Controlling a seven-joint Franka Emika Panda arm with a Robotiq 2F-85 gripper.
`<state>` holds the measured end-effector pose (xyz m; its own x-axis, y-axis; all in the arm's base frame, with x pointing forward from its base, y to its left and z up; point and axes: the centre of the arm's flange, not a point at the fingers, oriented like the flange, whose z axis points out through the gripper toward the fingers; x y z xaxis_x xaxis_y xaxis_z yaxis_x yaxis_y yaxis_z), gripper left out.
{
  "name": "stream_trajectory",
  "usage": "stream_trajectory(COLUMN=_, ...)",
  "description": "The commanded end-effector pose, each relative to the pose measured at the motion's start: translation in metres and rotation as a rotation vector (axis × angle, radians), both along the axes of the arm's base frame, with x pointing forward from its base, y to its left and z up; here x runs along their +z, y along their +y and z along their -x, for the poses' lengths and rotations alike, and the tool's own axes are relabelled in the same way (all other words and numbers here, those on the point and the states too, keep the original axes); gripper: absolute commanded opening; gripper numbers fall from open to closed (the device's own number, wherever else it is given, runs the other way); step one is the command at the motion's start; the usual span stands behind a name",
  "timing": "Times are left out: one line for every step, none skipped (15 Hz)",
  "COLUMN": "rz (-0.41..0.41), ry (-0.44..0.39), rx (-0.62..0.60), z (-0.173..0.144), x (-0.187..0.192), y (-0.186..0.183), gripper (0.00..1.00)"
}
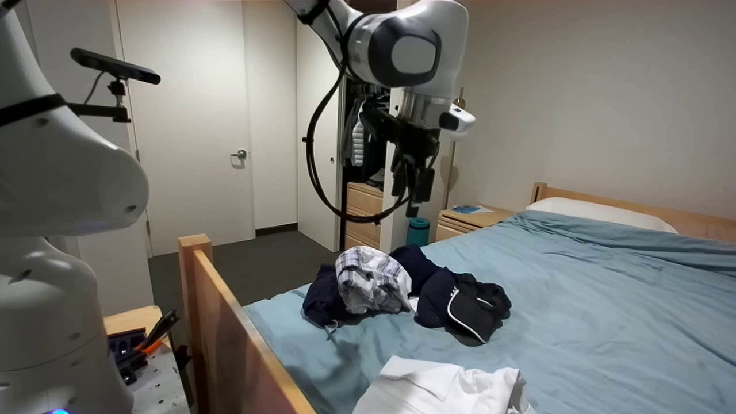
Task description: Move the cap to the left
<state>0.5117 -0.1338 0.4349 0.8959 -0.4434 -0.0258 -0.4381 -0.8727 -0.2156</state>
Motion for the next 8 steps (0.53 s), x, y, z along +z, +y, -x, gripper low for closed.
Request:
stream_trajectory(rz=-0.005, ry=0.025, rx=0.018, z=0.0032, x=0.0069, y=0.0008, gripper=1.00)
stream_trajectory(rz=-0.009, ry=0.031, rx=0.026, z=0.0047, x=0.0118, y=0.0001, gripper=1.00)
stream_trajectory(rz=-0.013, ry=0.032, rx=0.028, z=0.0055, x=0.0136, y=-0.0008, gripper=1.00)
stream_trajectory(rz=-0.014, ry=0.031, rx=0.027, z=0.0059, x=0.0138, y=-0.0016, gripper=1.00)
stream_trajectory(rz=0.048, ry=0.082, rx=-0.099, z=0.0006, x=0.0126, y=0.0000, gripper=1.00)
stream_trajectory(rz=0.067, ry=0.064, rx=-0.140, z=0.0004, x=0.0122, y=-0.0009, gripper=1.00)
stream_trajectory(rz=0.084, ry=0.074, rx=-0.191, z=0.0009, x=0.0118, y=-0.0003, gripper=1.00)
stream_trajectory(rz=0.097, ry=0.076, rx=-0.242, z=0.0007, x=0.0115, y=0.0008, gripper=1.00)
